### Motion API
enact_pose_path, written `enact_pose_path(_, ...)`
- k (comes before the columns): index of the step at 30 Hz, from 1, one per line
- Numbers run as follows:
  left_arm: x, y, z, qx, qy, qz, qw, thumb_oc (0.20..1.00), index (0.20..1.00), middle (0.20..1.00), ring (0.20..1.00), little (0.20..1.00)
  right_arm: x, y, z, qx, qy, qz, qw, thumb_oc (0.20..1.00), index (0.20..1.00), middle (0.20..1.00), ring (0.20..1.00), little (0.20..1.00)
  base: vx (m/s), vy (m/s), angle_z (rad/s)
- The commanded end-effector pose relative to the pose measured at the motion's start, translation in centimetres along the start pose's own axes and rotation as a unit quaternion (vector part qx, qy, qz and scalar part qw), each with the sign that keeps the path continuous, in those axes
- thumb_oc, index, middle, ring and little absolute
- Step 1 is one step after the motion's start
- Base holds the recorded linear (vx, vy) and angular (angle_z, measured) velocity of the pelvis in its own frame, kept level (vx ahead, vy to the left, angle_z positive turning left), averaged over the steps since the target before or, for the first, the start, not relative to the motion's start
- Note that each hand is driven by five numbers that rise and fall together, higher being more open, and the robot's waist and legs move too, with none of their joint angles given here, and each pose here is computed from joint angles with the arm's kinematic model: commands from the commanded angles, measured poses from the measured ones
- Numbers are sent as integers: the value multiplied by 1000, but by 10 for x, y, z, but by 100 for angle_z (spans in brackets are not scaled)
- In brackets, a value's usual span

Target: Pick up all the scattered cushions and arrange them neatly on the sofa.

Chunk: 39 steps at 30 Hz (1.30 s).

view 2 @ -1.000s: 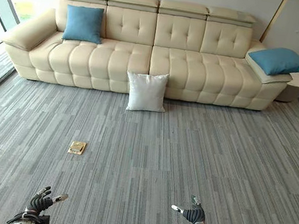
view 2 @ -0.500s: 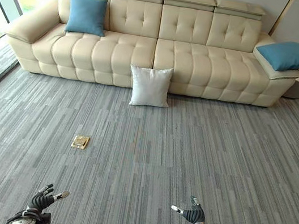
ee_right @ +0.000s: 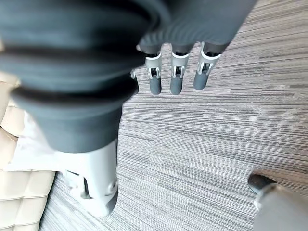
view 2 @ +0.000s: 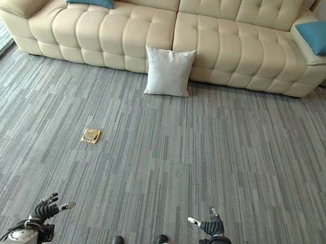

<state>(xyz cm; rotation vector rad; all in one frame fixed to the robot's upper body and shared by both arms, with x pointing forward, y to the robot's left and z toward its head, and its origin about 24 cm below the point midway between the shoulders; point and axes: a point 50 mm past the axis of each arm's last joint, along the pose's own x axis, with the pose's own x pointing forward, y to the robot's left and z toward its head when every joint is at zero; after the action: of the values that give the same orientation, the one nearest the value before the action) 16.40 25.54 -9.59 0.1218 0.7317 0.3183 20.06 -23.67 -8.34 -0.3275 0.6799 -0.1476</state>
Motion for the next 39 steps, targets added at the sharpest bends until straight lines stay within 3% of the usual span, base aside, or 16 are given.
enact_pose_path(1, 2, 6, 23, 4, -52, 10, 999, 1000, 1000, 1000, 1000, 1000, 5, -5, 17, -10, -32, -15, 999, 1000, 1000, 1000, 1000, 1000, 380, -158, -1)
enact_pose_path(17, 7, -6, 17, -17, -25, -3, 1000, 1000, 1000, 1000, 1000, 1000, 6, -9, 9, 20, -17, -20, 999, 1000, 1000, 1000, 1000, 1000, 249, -130, 10)
enact_pose_path(24, 5, -4, 11, -3, -14, -1, 1000, 1000, 1000, 1000, 1000, 1000, 5, -13, 0, -1, -1, -28, 1000, 1000, 1000, 1000, 1000, 1000, 277, 106, -3)
enact_pose_path(39, 5, 17, 16, 18, -27, 24, 999, 1000, 1000, 1000, 1000, 1000, 3, 15, -5, -7, 13, 17, 1000, 1000, 1000, 1000, 1000, 1000, 224, 183, -13)
